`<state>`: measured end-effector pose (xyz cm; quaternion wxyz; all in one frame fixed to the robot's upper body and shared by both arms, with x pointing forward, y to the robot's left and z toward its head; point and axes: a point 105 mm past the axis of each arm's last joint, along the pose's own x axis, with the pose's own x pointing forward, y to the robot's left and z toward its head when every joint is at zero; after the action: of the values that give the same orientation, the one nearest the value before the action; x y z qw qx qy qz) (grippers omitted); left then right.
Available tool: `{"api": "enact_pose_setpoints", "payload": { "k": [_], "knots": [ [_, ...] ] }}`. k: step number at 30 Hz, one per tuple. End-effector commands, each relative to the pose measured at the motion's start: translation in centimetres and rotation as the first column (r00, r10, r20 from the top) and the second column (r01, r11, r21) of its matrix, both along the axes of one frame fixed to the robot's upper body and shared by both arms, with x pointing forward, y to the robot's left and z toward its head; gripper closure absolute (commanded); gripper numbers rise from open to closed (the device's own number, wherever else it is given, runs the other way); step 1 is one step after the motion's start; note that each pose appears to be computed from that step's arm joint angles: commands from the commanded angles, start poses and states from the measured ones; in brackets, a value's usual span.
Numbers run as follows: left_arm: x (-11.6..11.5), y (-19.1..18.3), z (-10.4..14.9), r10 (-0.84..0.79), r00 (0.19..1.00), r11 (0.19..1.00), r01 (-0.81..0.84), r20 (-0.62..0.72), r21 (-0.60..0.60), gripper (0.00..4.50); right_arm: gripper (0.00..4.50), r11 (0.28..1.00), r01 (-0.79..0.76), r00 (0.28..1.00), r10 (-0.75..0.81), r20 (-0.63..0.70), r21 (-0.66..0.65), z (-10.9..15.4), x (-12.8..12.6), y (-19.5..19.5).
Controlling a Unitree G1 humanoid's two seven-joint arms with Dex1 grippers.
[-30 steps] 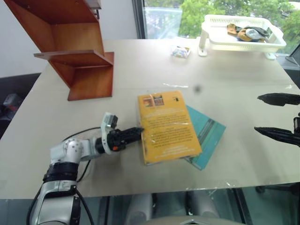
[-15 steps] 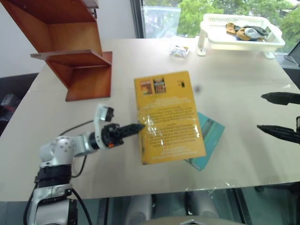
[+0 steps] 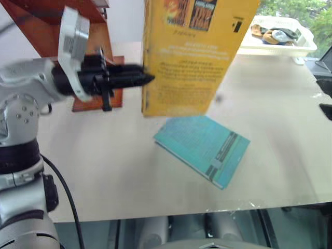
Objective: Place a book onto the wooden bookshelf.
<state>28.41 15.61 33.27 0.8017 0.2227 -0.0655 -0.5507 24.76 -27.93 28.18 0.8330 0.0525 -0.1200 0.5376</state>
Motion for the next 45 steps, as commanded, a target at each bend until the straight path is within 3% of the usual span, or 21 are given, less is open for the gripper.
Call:
{"api": "enact_pose_setpoints", "payload": {
  "k": [1,6,11,22,35,45],
  "knots": [
    [0.8,1.2,2.2,0.07,0.97,0.976,-0.115,0.233,0.187,3.91,0.0,0.994,-0.09,0.996,0.09,0.006,0.069,1.8,-1.1,-1.2],
    [0.9,2.7,4.7,0.088,0.9,0.883,-0.269,0.428,0.385,3.91,0.0,0.971,-0.167,0.986,0.161,0.049,0.171,3.5,-1.2,-2.4],
    [0.3,4.3,7.1,0.104,0.856,0.833,-0.353,0.506,0.425,3.91,0.0,0.954,-0.192,0.981,0.183,0.058,0.232,4.0,-0.7,-2.7],
    [0.2,6.9,8.7,0.155,0.795,0.739,-0.487,0.586,0.465,3.91,0.0,0.95,-0.192,0.981,0.181,0.066,0.247,3.4,0.5,-2.4],
    [2.8,10.4,7.8,0.208,0.725,0.601,-0.624,0.656,0.499,3.91,0.0,0.956,-0.176,0.984,0.163,0.075,0.233,3.5,0.2,-2.7],
    [3.7,14.3,7.1,0.24,0.69,0.437,-0.705,0.682,0.559,3.91,0.0,0.959,-0.169,0.985,0.155,0.079,0.228,3.6,0.2,-2.8]
  ]
}}
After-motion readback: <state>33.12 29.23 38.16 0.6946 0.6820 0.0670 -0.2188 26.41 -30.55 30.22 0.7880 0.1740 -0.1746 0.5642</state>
